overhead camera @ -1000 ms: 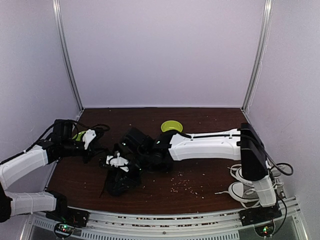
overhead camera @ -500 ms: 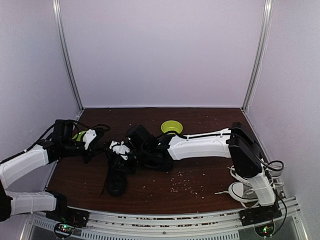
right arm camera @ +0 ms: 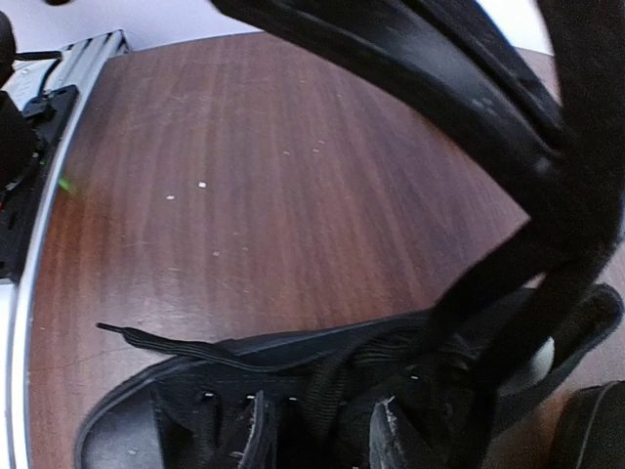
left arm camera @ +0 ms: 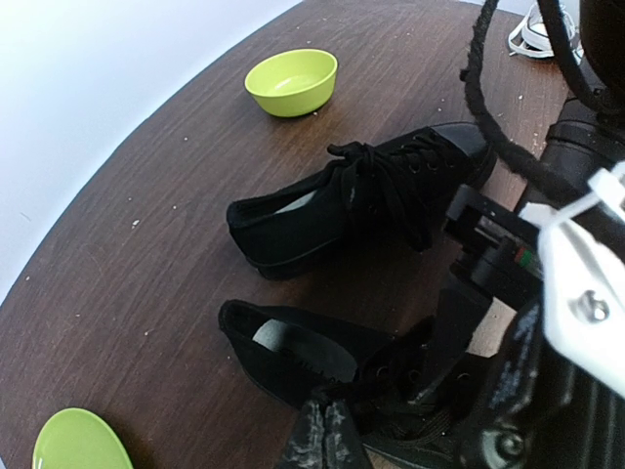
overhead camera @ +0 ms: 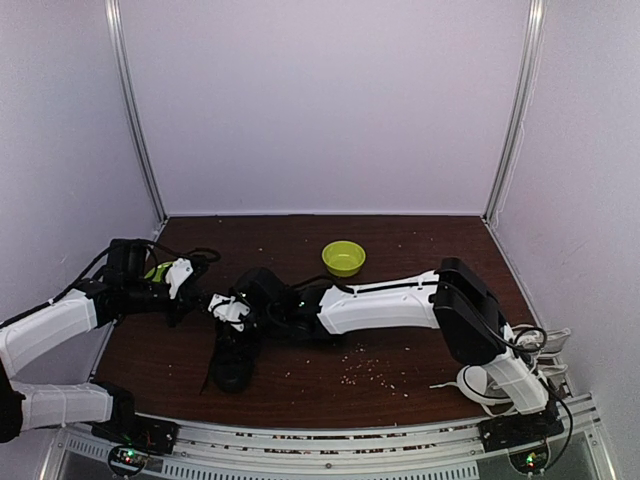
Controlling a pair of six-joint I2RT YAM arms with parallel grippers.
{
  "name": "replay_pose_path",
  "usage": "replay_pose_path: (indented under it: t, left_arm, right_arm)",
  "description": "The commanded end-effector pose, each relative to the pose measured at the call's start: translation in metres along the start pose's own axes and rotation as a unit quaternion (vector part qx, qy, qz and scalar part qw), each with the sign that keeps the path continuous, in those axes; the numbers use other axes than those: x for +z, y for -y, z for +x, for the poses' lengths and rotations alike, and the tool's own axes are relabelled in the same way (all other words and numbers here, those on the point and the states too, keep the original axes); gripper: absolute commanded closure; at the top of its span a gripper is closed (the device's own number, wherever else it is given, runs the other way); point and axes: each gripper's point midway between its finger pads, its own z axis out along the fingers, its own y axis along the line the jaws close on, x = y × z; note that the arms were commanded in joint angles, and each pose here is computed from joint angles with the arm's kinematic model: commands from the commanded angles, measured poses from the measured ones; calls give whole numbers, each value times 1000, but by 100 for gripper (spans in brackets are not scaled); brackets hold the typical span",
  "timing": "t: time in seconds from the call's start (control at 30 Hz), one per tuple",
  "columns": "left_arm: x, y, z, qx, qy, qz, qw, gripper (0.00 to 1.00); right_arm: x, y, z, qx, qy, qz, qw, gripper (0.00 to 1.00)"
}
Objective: Tie the shoes
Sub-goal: Adjust the crossed shoelace on the shoe.
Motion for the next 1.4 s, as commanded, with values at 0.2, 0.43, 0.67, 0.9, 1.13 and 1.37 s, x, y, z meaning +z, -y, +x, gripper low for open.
replay_pose_path:
  t: [0.2, 0.43, 0.67, 0.9, 1.13, 1.37]
  left_arm:
    - [-1, -4, -7, 5, 15, -8, 1000, 100]
    - [-2, -6, -6, 6, 12, -14, 1000, 100]
    - [-1, -5, -5, 5, 12, -12, 1000, 100]
    - [-2, -5, -6, 7, 12, -12, 1000, 100]
    - [-1, -4, -5, 6, 12, -9, 1000, 100]
    - [-2, -5, -4, 9, 10, -13, 1000, 100]
  right_arm:
    - [8, 14, 10, -15, -20, 33, 999, 81]
    - [-10, 9, -2, -22, -16, 26, 999, 99]
    - [-43, 2, -5, -6, -4, 12, 1000, 100]
    - [-54, 13, 14, 55, -10, 0, 998, 100]
    - [-60, 24, 34, 83, -22, 2, 996, 100]
    - [-67, 15, 46, 84, -35, -15, 996, 100]
